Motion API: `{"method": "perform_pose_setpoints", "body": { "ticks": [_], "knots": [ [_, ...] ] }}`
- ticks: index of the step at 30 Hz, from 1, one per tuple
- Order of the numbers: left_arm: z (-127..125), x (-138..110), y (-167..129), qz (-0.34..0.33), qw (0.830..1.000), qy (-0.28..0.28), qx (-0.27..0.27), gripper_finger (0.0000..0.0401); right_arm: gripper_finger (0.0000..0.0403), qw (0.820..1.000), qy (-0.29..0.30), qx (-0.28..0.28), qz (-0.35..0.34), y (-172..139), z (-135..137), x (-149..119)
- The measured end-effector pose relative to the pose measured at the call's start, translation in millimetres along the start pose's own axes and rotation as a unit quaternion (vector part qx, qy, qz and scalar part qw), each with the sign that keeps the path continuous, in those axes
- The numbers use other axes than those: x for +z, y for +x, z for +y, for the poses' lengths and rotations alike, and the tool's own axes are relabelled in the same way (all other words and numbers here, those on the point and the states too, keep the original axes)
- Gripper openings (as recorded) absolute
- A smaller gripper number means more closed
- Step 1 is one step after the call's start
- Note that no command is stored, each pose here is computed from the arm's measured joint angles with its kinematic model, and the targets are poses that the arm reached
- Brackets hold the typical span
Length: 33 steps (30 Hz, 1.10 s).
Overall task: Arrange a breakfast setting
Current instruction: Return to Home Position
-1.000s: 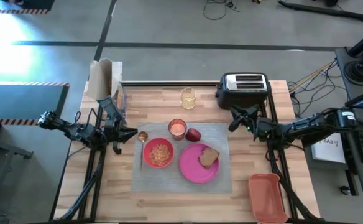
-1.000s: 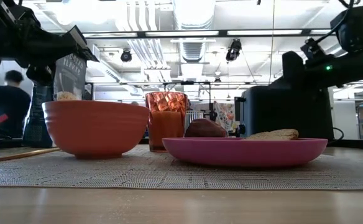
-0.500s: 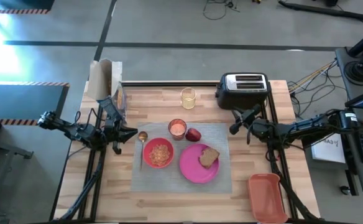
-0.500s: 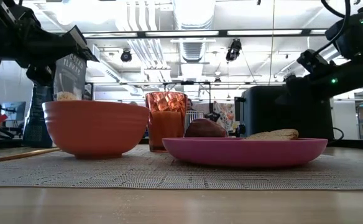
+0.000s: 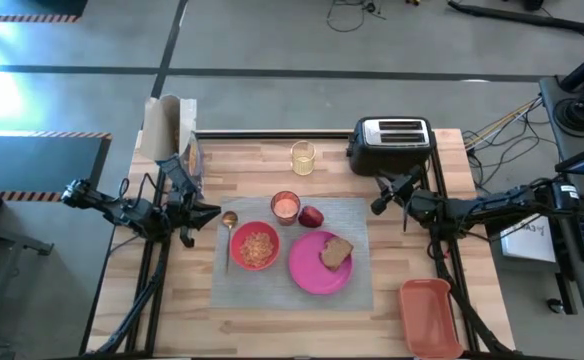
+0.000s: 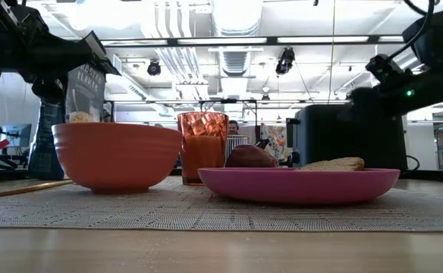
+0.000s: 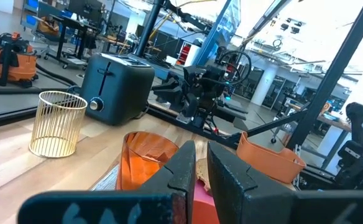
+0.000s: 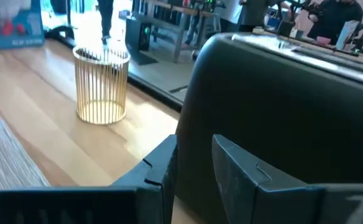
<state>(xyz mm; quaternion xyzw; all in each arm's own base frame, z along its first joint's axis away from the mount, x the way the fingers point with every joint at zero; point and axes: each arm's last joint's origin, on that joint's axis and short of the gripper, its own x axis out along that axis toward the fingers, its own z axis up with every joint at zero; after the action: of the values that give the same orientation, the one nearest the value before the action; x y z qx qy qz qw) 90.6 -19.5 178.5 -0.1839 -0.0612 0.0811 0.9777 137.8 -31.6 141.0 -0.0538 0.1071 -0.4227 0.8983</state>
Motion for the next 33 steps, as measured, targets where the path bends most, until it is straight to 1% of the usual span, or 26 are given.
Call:
{"method": "perform_pose_setpoints", "body": {
  "ticks": [4, 8, 12, 21, 27, 33],
  "knots": [
    [0.1, -0.4, 0.0, 0.002, 1.0, 0.001, 0.001, 0.0025, 0.0091, 0.999, 0.037, -0.001, -0.036, -4.9, -5.5, 10.7],
    [0.1, -0.4, 0.0, 0.002, 1.0, 0.001, 0.001, 0.0025, 0.0091, 0.993, 0.083, -0.003, -0.08, -12.0, -13.3, 22.9],
    [0.1, -0.4, 0.0, 0.002, 1.0, 0.001, 0.001, 0.0025, 0.0091, 0.981, 0.14, -0.005, -0.134, -22.0, -24.3, 35.9],
    [0.1, -0.3, 0.0, 0.002, 1.0, 0.001, 0.0, 0.0025, 0.0091, 0.953, 0.218, -0.009, -0.208, -38.3, -41.9, 49.9],
    [0.1, -0.3, 0.0, 0.001, 1.0, 0.001, 0.001, 0.0025, 0.0091, 0.939, 0.249, -0.015, -0.239, -45.2, -50.6, 54.0],
    [0.1, -0.3, 0.0, 0.001, 1.0, 0.001, 0.001, 0.0025, 0.0091, 0.927, 0.265, -0.046, -0.261, -47.8, -60.2, 55.7]
  ]
}}
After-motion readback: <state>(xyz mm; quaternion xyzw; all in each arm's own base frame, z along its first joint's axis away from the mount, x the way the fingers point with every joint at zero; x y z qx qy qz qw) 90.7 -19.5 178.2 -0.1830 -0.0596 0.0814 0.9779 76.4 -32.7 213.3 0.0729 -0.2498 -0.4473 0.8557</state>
